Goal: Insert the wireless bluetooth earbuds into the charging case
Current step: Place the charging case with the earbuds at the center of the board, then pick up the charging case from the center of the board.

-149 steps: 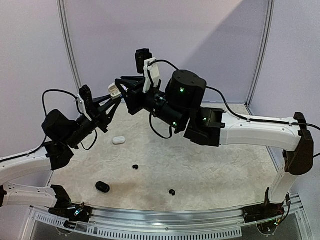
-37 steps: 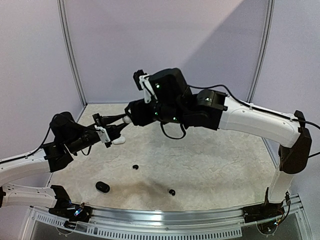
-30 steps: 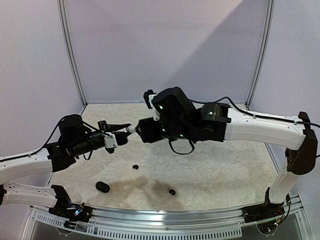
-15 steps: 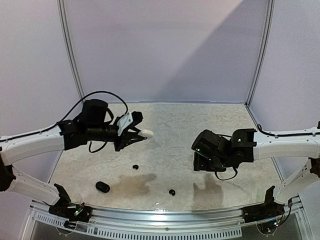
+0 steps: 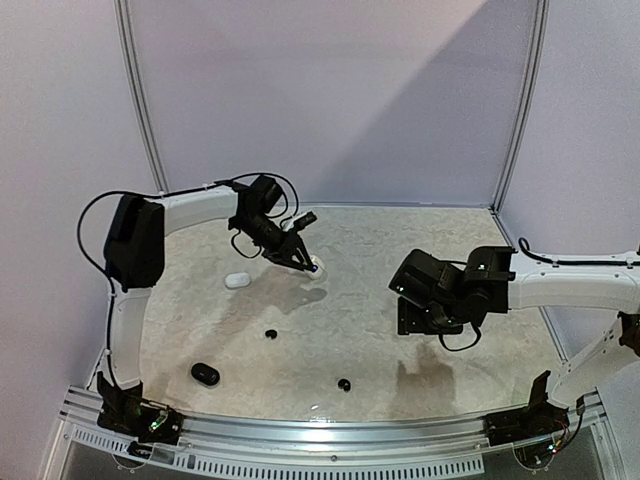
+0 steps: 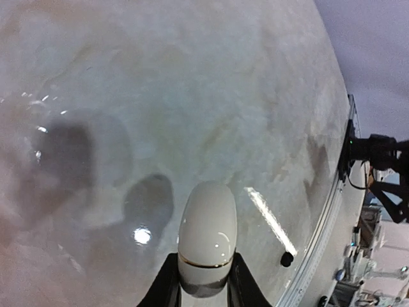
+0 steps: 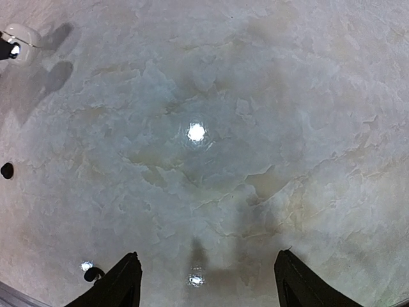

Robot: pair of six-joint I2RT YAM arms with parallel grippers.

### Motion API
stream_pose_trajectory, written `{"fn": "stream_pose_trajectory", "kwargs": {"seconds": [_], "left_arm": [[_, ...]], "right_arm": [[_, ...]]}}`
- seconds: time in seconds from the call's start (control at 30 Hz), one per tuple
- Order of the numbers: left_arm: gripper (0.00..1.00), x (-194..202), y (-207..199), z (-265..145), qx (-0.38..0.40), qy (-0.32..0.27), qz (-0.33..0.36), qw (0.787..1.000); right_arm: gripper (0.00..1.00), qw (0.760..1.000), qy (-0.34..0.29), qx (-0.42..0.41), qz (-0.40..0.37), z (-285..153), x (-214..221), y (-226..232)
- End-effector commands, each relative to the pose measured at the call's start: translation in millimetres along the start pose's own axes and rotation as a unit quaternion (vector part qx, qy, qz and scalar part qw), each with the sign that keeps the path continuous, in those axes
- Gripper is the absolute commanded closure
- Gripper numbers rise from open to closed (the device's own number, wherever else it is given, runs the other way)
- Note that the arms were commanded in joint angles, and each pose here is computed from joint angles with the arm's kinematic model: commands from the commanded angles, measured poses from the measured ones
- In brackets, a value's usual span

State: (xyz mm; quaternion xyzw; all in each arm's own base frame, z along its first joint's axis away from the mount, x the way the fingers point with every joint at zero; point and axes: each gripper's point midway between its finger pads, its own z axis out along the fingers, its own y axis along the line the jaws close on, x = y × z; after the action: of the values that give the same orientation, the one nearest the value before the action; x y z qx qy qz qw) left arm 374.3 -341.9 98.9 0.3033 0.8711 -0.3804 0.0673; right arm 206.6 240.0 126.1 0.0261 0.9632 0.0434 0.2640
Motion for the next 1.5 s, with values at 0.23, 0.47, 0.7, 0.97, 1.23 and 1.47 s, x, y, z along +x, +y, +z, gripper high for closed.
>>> {"fn": "stream_pose_trajectory", "kwargs": {"seconds": [0.23, 0.47, 0.7, 0.97, 1.23, 1.47], "left_arm": [[0.62, -12.0, 81.1, 22.9, 0.001, -0.04, -0.216, 0.976], [0.01, -4.0, 84.0, -5.4, -0.041, -0.067, -0.228, 0.97], [0.01, -1.2, 27.1, -84.2, -0.11, -0.088, -0.118, 0.983], [0.01, 187.1, -83.0, -148.2, 0.032, 0.193, 0.362, 0.911], [0.01, 309.6, -2.5, -158.2, -0.04, 0.388, 0.522, 0.759], [0.01, 316.9, 30.8, -118.6, -0.083, 0.349, 0.548, 0.756]], "right_arm": [[0.27, 0.999, 0.005, 0.009, -0.04, -5.0, -14.8, 15.7], [0.26, 0.997, 0.003, 0.006, -0.073, -4.7, -31.9, 41.9], [0.25, 0.995, -0.039, -0.04, -0.083, -7.4, -75.0, 63.1], [0.2, 0.984, -0.09, -0.087, -0.126, -12.7, -118.3, 90.1], [0.01, 0.977, -0.095, -0.094, -0.168, -4.5, -131.8, 118.0], [0.01, 0.98, -0.076, -0.094, -0.155, 0.5, -123.0, 114.9]]}}
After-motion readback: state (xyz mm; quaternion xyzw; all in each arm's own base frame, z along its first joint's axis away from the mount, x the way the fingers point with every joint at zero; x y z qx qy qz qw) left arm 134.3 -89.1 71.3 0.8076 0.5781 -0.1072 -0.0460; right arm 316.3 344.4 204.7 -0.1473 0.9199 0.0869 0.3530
